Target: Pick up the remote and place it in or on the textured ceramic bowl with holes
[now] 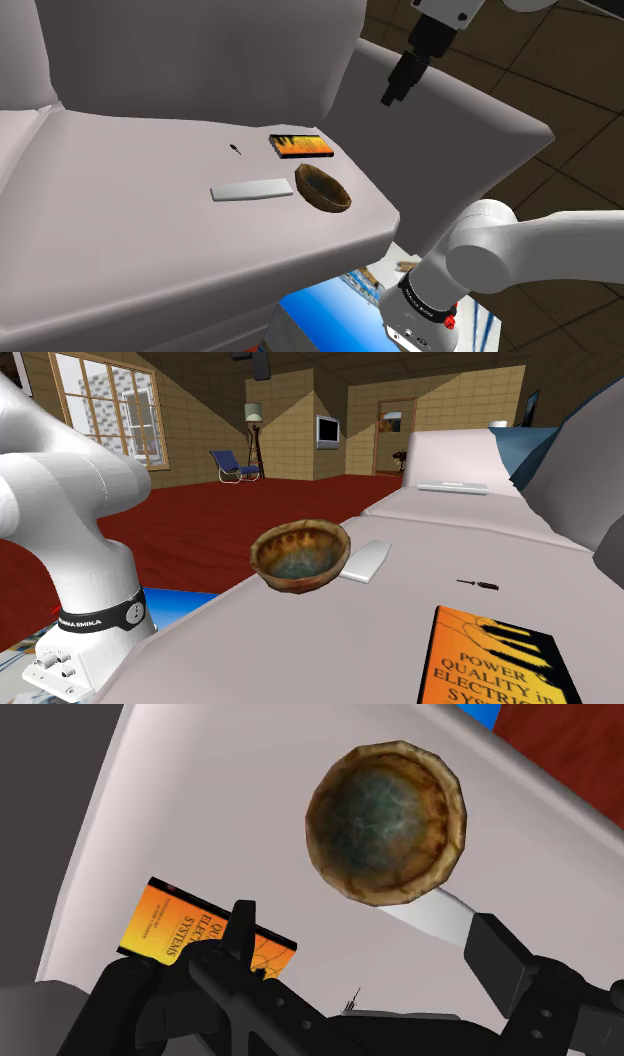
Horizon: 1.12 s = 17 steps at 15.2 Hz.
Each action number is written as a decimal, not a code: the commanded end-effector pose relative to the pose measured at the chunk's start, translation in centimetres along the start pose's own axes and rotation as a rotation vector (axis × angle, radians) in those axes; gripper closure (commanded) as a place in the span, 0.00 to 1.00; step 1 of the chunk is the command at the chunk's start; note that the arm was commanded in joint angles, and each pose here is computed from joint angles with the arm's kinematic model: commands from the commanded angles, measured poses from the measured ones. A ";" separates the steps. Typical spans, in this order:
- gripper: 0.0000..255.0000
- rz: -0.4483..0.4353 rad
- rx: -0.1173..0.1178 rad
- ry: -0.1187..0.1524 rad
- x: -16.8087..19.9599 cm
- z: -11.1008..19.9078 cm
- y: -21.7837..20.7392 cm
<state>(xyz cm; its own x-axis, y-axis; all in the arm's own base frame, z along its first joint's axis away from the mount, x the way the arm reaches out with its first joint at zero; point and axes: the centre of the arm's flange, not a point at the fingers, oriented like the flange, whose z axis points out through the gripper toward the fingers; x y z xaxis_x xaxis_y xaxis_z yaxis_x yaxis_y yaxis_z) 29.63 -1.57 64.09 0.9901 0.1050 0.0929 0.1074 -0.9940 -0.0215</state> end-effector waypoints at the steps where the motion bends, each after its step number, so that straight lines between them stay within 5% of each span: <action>1: 0.00 0.000 0.000 0.000 0.0 0.0 0.0; 17: 0.00 -0.601 0.019 -0.057 12.6 15.9 -7.1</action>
<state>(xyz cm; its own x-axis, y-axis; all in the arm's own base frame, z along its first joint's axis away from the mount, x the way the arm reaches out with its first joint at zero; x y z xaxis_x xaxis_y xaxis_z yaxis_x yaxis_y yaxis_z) 42.09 6.78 50.48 0.7843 0.6188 0.0437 0.6194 -0.7850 -0.0005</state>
